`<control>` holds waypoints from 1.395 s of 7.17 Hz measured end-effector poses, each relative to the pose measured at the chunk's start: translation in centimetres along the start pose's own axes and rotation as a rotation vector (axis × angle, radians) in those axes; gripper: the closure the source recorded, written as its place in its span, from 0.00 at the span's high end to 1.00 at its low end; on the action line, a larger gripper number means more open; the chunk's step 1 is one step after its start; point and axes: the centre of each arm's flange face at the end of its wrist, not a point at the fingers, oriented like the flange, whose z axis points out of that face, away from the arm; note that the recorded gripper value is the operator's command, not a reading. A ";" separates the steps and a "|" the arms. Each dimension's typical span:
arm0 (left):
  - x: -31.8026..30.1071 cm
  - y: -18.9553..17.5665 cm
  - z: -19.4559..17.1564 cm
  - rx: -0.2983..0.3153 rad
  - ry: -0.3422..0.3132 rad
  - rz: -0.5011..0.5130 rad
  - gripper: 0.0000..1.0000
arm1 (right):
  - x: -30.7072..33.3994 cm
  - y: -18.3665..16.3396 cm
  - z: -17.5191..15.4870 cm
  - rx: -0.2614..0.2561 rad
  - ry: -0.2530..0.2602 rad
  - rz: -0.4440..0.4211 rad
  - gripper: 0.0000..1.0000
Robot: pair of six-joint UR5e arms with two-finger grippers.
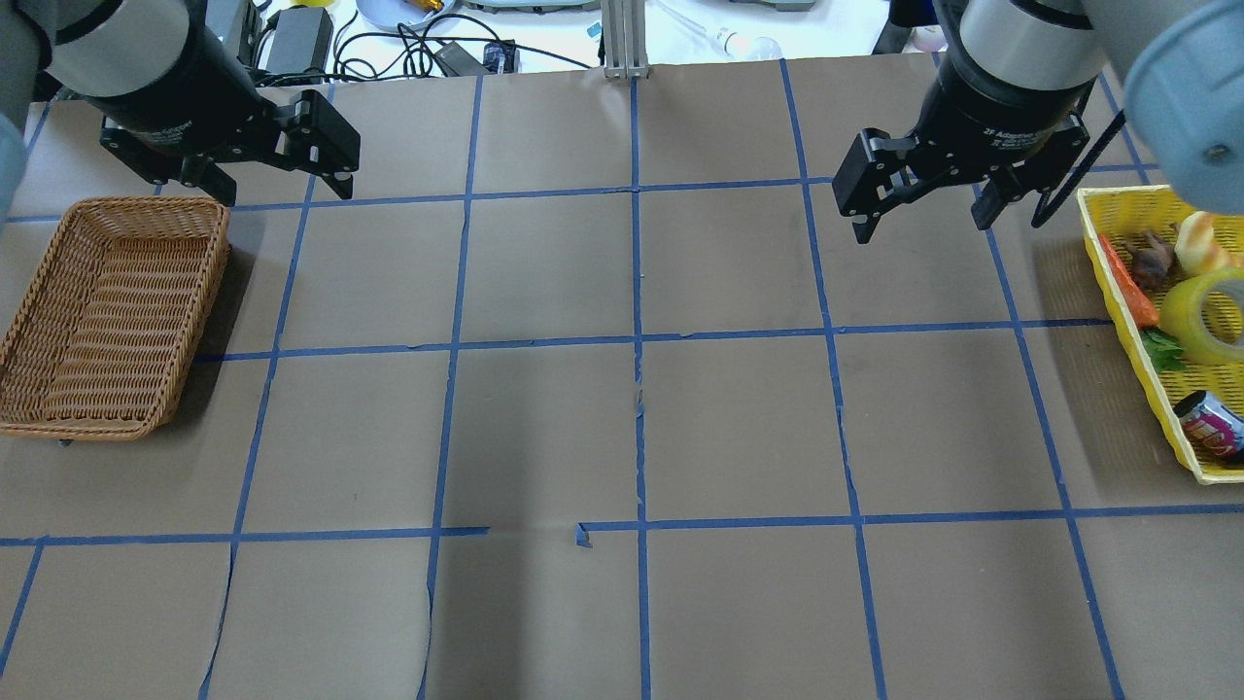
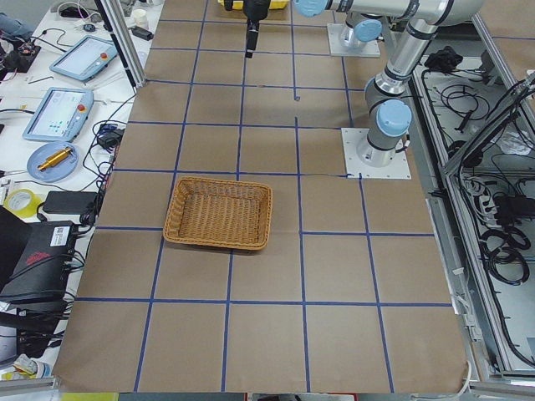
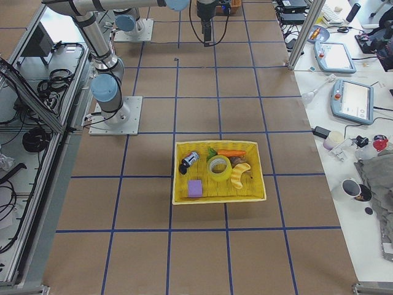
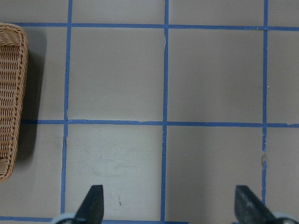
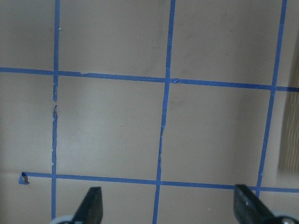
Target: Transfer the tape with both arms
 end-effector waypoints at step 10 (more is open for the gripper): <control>0.0 0.0 0.1 -0.001 0.005 -0.004 1.00 | 0.9 -0.5 0.0 0.015 0.005 0.011 1.00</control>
